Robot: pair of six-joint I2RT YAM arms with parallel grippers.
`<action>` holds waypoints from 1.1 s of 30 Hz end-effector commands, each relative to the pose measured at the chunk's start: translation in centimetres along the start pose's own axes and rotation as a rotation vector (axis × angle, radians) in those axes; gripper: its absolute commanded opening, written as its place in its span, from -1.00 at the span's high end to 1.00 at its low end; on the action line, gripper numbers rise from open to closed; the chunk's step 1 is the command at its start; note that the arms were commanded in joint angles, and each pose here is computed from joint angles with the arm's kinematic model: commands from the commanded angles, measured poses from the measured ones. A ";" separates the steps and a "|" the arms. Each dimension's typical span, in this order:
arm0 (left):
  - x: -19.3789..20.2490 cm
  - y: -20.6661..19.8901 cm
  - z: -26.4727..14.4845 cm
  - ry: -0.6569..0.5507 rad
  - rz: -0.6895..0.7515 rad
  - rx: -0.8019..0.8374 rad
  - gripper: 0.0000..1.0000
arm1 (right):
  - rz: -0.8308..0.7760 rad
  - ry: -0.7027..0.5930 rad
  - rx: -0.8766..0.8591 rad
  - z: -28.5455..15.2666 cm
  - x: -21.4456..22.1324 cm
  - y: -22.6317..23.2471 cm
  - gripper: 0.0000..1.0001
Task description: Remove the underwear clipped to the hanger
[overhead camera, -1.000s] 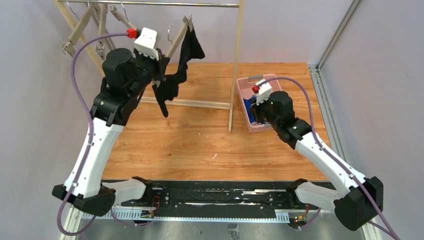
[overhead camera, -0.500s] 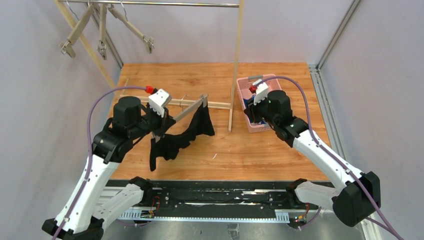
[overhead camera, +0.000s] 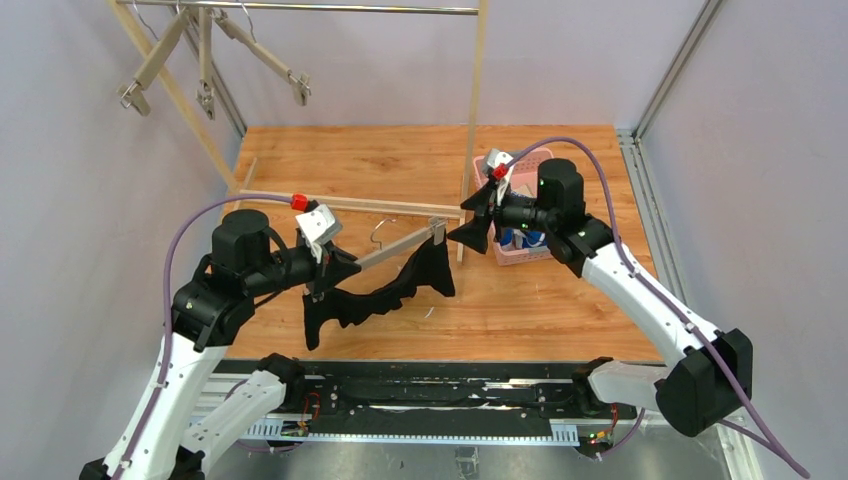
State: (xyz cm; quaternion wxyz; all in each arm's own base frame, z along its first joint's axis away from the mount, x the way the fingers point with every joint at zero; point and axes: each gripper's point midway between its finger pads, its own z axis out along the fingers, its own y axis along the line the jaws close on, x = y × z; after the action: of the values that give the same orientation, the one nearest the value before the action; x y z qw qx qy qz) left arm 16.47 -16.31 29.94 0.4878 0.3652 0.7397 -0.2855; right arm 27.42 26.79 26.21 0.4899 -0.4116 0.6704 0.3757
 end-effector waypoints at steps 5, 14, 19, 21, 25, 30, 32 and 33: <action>-1.4 -1.9 0.0 -0.055 0.074 0.122 1.00 | -0.167 -0.158 -0.340 -2.7 -6.8 4.7 -0.61; -2.2 -2.1 -0.2 -0.072 0.084 0.131 1.00 | -0.099 -0.172 -0.464 -2.6 -6.7 5.4 -0.62; -3.0 -2.7 -0.5 -0.099 0.096 0.156 1.00 | -0.051 -0.176 -0.481 -2.0 -6.5 5.3 -0.61; -3.2 -2.6 -0.4 -0.107 0.091 0.153 1.00 | -0.035 -0.173 -0.492 -1.8 -6.3 5.3 -0.59; -3.4 -2.4 -0.3 -0.110 0.085 0.143 1.00 | -0.010 -0.157 -0.505 -1.2 -5.4 5.5 -0.50; -3.4 -1.8 -0.1 -0.107 0.077 0.118 1.00 | 0.009 -0.142 -0.518 -0.7 -4.7 5.8 -0.38; -3.5 -1.8 0.0 -0.110 0.077 0.116 1.00 | 0.016 -0.138 -0.518 -0.6 -4.5 5.8 -0.31; -3.5 -1.8 0.0 -0.111 0.076 0.114 1.00 | 0.019 -0.136 -0.518 -0.6 -4.5 5.7 -0.28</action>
State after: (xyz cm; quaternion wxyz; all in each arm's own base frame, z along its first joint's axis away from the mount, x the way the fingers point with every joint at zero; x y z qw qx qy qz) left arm 15.53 -17.87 30.94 0.4829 0.4031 0.7051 -0.3273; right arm 23.34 28.93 31.42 0.4177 -0.4845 0.5303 0.5564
